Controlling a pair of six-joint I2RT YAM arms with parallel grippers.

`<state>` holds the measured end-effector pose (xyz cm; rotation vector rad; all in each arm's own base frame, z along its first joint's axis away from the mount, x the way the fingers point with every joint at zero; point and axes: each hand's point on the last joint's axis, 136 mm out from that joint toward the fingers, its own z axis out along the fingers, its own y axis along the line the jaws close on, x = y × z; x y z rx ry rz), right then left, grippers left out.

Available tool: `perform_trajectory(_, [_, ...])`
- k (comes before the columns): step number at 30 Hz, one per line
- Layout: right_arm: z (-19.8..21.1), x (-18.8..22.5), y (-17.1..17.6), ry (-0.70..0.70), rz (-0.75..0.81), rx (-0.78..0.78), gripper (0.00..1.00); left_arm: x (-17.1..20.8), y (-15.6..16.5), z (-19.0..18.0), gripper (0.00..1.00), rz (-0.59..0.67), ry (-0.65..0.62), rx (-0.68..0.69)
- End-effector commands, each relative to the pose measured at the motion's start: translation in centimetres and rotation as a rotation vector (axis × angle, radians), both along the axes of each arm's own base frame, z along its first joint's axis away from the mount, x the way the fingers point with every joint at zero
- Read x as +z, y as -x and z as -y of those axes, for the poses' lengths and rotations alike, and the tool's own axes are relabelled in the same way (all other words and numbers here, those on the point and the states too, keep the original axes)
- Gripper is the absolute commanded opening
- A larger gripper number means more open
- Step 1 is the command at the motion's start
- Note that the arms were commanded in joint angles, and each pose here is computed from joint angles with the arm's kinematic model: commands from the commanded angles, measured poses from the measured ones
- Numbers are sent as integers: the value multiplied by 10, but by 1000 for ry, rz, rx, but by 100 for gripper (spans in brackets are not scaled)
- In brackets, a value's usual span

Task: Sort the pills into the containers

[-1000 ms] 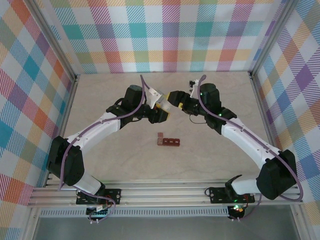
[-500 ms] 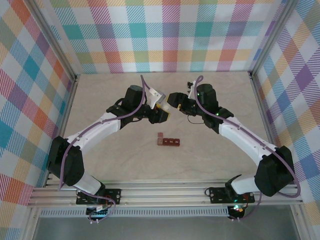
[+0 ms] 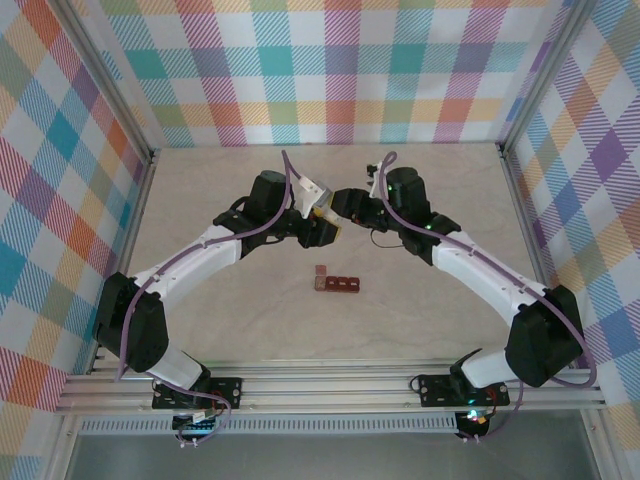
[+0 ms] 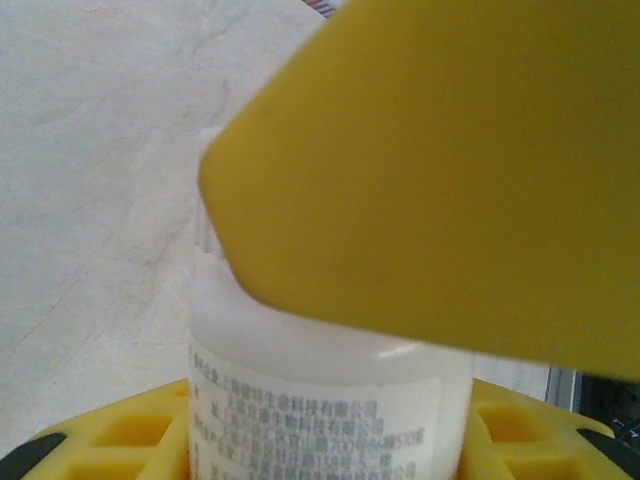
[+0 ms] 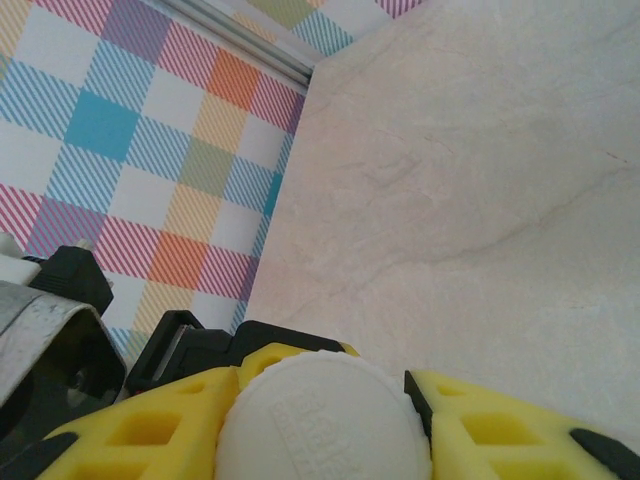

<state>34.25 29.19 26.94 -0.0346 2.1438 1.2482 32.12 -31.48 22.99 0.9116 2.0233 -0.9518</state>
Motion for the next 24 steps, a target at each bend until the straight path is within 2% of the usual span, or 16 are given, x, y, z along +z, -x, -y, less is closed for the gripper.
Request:
perform_trajectory(1, [-1,17,9,-9,176,106,44,35,13,5,0,47,93,-57])
perform_trajectory(6, [1,15,24,-78,253,246,45,57,26,10,0,-4,214,-140])
perform_trajectory(10, [0,21,28,-99,235,269,52,57,24,8,0,5,202,-122])
perform_trajectory(13, [7,25,26,-77,203,214,71,48,17,4,0,17,147,-85])
perform_trajectory(15, [15,24,23,-62,171,151,76,42,10,-1,0,34,107,-42])
perform_trajectory(24, [38,13,13,-63,-3,-52,77,21,-10,-18,0,96,-10,82])
